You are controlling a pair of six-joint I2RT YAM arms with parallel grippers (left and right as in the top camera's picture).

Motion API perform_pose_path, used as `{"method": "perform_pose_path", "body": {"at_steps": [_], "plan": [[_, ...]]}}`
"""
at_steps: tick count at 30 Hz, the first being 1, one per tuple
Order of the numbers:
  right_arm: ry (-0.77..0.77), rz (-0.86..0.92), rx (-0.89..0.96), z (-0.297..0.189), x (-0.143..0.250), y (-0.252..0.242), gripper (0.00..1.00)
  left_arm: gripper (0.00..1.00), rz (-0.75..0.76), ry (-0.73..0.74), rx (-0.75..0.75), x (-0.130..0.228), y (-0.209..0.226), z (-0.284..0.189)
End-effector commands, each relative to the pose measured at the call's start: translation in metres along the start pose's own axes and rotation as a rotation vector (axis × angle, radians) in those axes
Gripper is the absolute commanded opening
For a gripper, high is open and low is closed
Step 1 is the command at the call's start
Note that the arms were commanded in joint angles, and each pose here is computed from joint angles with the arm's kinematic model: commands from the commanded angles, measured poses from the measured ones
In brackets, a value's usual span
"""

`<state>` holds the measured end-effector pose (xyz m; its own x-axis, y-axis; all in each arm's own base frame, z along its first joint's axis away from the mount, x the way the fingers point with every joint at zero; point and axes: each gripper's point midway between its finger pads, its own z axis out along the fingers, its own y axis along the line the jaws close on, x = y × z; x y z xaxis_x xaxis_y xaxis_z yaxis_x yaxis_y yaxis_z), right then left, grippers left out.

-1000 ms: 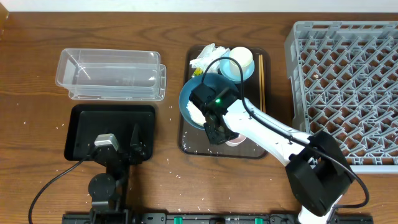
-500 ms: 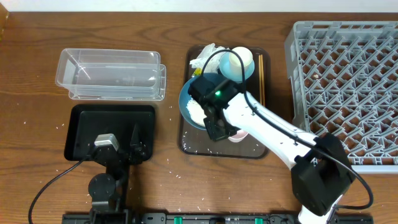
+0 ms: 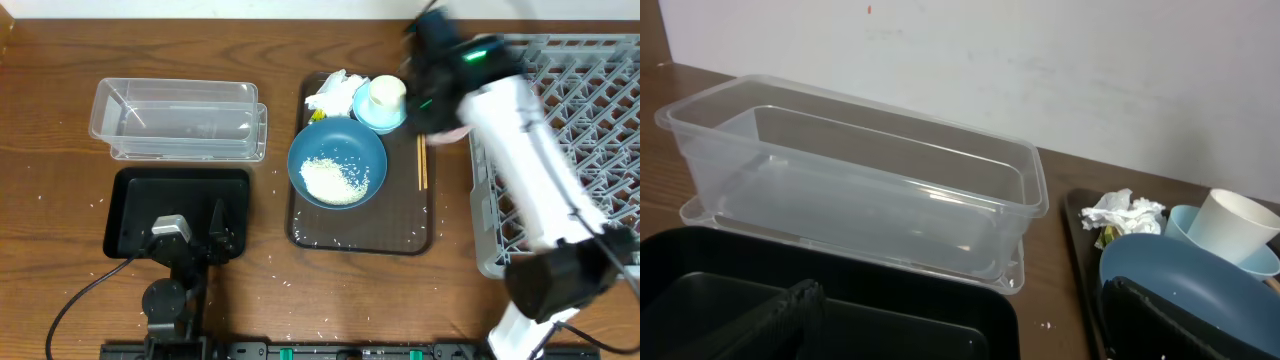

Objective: Sort waste into correct bins and load items into the dishwasher rack
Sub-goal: 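Carry the pink cup to the dish rack and release it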

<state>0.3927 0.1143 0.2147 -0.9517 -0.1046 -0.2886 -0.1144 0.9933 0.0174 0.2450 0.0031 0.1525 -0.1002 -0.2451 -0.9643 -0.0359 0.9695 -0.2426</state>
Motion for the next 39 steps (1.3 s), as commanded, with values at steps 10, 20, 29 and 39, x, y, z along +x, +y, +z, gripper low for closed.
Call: {"method": "perform_pose_path", "body": {"at_steps": [10, 20, 29, 39], "plan": [[-0.453, 0.321, -0.419, -0.071, -0.050, -0.196, 0.01, 0.91, 0.013, 0.044, -0.010, 0.015, 0.004, 0.001], [-0.696, 0.490, -0.577, -0.064, -0.005, -0.308, 0.01, 0.91, 0.013, 0.044, -0.010, 0.015, 0.004, 0.001], [-0.933, 0.320, -0.773, -0.056, 0.015, -0.315, 0.01, 0.91, 0.013, 0.044, -0.010, 0.015, 0.004, 0.001], [-0.869, 0.398, -0.622, -0.005, 0.015, -0.323, 0.01, 0.91, 0.013, 0.044, -0.010, 0.015, 0.004, 0.001]]}}
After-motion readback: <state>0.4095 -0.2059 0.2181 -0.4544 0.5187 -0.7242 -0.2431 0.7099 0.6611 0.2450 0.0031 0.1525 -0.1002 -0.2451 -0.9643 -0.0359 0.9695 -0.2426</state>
